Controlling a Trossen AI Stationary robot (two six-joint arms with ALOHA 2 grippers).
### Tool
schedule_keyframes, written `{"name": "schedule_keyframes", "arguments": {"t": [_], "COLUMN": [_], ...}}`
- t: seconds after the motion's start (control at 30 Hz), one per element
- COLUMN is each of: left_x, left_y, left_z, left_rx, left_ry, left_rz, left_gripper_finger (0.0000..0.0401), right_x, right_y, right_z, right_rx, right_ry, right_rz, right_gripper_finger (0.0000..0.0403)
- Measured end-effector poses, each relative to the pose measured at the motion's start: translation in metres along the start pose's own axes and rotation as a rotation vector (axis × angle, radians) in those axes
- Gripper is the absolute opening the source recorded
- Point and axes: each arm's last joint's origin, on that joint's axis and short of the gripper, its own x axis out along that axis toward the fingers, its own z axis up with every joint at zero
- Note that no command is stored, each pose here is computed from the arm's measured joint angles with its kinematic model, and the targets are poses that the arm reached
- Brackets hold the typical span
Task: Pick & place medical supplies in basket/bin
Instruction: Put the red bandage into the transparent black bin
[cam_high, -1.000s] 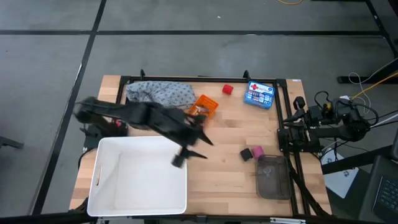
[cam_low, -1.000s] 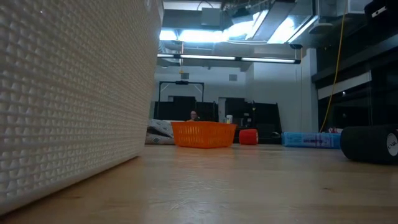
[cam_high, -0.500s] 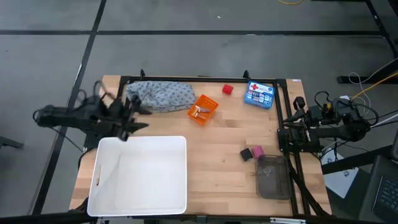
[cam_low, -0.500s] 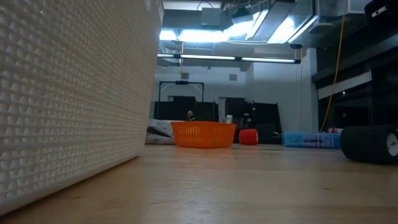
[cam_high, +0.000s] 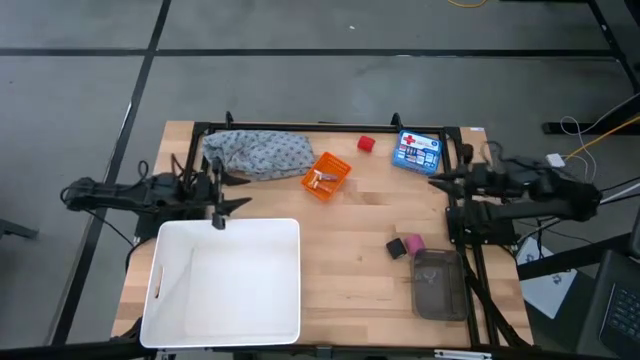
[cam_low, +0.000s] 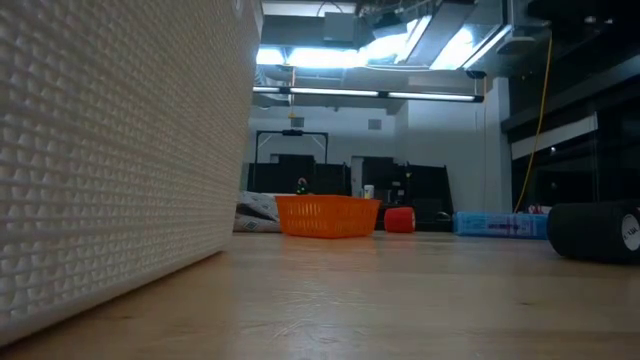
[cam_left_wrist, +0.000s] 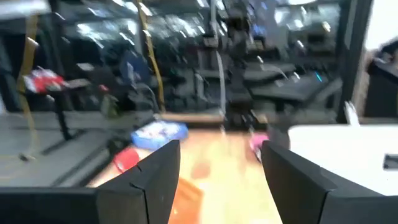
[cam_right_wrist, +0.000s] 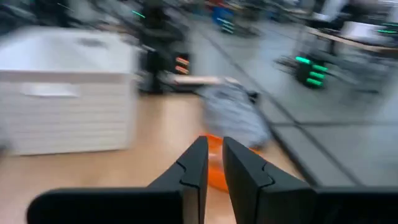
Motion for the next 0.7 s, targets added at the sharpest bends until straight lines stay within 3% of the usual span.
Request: {"name": "schedule_keyframes", "arguments": {"t": [0.23, 0.47, 0.6, 0.7], "left_x": [0.000, 0.000, 0.000, 0.000], "left_y": [0.001, 0.001, 0.001, 0.001], "left_z": [0.008, 0.008, 0.009, 0.008], "left_rx": [-0.042, 0.120, 0.091, 0.073], "left_ry": [-0.081, -0.080, -0.081, -0.076], "left_rz": [0.025, 0.041, 0.038, 0.039], "left_gripper_finger": [0.0221, 0.0223, 0.0220, 0.0219], "right_x": [0.047, 0.075, 0.084, 0.086], "right_y": [0.001, 0.003, -0.007, -0.022], "right_z": [0.000, -0.003, -0.009, -0.016], "right_rx": [-0.110, -0.061, 0.196, 0.304], "right_ry": [0.177, 0.233, 0.230, 0.255], "right_rz": [-0.373, -0.469, -0.576, -0.691], "right_gripper_finger": [0.0052, 0.0052, 0.0052, 0.0052]}}
